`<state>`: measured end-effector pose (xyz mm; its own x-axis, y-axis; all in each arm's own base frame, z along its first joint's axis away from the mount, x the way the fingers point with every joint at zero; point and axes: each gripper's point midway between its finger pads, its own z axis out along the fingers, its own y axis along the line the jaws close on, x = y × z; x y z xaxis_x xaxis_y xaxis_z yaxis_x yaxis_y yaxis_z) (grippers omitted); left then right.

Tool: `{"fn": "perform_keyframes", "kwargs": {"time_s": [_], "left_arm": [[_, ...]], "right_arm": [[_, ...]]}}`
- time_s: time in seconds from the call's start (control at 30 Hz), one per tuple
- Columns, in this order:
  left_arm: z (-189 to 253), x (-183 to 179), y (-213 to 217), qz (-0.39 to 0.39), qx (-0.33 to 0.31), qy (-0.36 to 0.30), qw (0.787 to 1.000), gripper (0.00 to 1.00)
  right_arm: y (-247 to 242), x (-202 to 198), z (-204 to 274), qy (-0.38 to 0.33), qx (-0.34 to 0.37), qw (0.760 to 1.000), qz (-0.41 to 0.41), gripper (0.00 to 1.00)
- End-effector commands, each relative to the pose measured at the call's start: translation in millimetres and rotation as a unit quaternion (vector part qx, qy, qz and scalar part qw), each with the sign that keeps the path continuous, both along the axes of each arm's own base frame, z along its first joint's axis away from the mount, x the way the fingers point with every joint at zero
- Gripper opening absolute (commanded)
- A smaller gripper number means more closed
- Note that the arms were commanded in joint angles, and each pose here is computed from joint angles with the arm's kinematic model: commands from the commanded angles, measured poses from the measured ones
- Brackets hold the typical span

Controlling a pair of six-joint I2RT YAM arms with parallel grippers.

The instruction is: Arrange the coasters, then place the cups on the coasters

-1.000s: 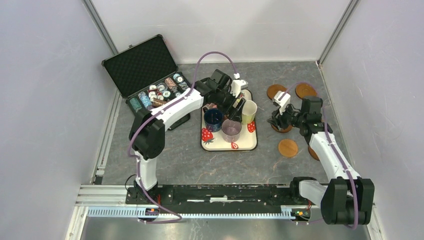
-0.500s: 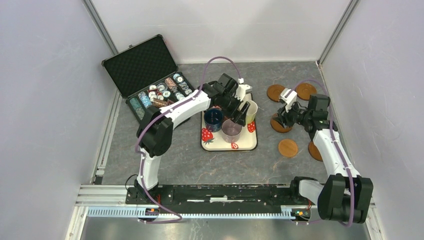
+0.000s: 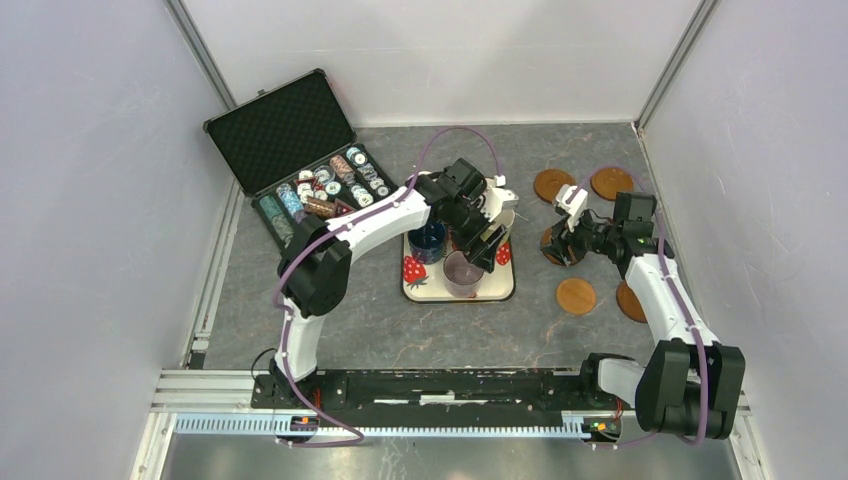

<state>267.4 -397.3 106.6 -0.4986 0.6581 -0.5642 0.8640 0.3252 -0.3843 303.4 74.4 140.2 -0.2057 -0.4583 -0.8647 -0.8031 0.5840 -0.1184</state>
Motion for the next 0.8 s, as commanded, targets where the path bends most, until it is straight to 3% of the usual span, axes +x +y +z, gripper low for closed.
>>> {"fn": "perform_keyframes", "kwargs": {"time_s": [0.0, 0.2, 0.4, 0.63, 0.77], "left_arm": [[14, -13, -4, -0.070, -0.023, -0.027, 0.997, 0.85], [66, 16, -4, -0.028, -0.060, -0.056, 0.996, 1.00], [134, 46, 45, 0.054, -0.127, -0.068, 0.988, 1.00], [161, 83, 118, 0.195, -0.148, -0.046, 0.969, 1.00], [162, 92, 144, 0.236, -0.140, -0.056, 0.960, 1.00]], "right_arm": [[9, -4, 7, -0.021, -0.009, 0.998, 0.054, 0.67], [29, -17, -1, -0.036, -0.051, 0.988, 0.141, 0.77], [72, -23, 1, -0.076, -0.083, 0.959, 0.259, 0.78], [114, -37, -3, -0.115, -0.120, 0.910, 0.379, 0.78], [128, -37, -6, -0.131, -0.143, 0.888, 0.418, 0.78]]}}
